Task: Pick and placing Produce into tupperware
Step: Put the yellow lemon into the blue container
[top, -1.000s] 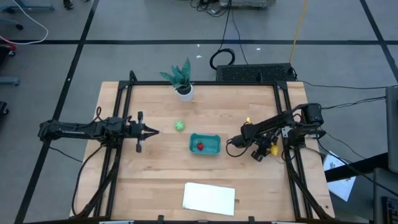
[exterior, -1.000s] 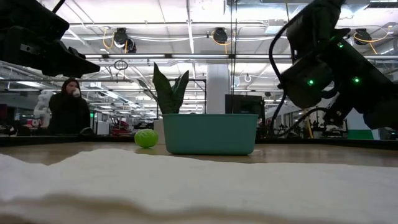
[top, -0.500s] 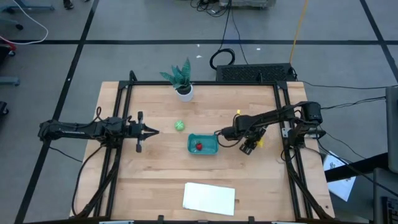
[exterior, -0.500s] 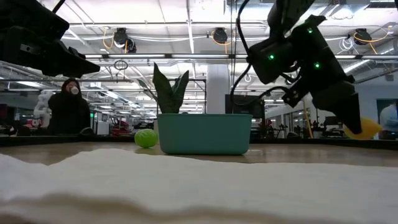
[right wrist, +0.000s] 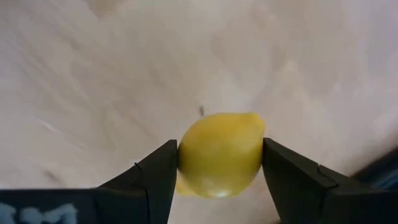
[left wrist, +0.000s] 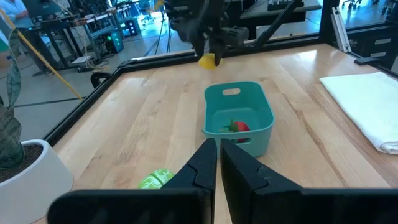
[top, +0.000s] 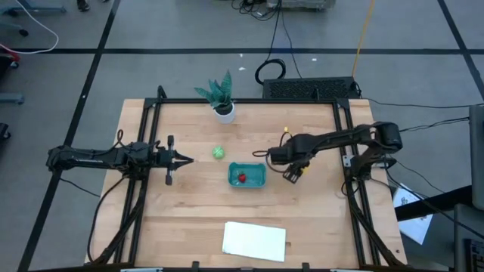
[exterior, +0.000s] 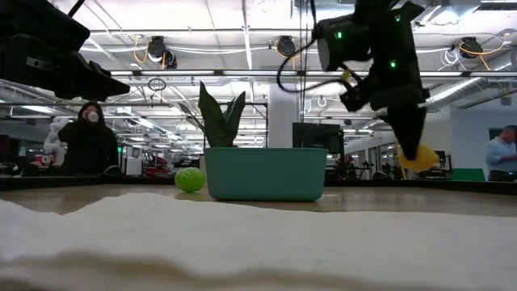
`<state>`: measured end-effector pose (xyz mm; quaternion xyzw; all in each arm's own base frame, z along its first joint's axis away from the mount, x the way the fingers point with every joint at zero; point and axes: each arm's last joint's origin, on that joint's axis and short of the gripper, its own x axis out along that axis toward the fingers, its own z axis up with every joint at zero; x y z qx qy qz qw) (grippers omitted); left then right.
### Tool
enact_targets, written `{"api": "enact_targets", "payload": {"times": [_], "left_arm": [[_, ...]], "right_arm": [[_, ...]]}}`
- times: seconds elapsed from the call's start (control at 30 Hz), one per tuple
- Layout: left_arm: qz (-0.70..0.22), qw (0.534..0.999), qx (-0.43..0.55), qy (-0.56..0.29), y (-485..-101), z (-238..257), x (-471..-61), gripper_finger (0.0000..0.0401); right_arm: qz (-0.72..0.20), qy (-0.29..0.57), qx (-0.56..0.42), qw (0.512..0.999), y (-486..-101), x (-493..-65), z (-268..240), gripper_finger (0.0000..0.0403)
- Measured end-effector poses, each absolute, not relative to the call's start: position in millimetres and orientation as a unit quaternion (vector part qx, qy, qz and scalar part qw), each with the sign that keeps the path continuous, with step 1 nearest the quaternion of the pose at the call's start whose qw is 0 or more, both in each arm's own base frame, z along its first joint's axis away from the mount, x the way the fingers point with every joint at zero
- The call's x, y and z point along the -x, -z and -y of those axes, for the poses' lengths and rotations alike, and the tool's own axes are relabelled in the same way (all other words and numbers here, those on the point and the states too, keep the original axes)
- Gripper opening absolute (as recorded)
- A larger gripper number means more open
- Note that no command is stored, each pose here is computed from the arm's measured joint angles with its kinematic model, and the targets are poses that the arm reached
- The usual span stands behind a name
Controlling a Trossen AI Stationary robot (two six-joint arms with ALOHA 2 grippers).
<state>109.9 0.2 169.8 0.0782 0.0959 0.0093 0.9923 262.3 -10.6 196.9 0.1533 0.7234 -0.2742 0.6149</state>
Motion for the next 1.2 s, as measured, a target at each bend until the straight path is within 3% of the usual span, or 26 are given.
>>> {"api": "enact_targets", "payload": {"times": [0.43,0.97,1.2], "left_arm": [[-0.096,0.992,-0.078,-0.006,-169.7,0.0,-109.9,0.0026],[-0.096,0.993,-0.074,-0.006,-169.7,0.0,-109.9,0.0026],[-0.094,0.993,-0.066,-0.004,-170.0,0.2,-110.0,0.0026]], "right_arm": [[-0.555,0.228,-0.150,0.786,-237.6,-276.8,9.3,0.0205],[-0.456,0.187,-0.079,0.867,-249.8,-294.5,0.2,0.0205],[-0.384,0.163,-0.083,0.905,-249.2,-278.4,-4.1,0.0205]]}}
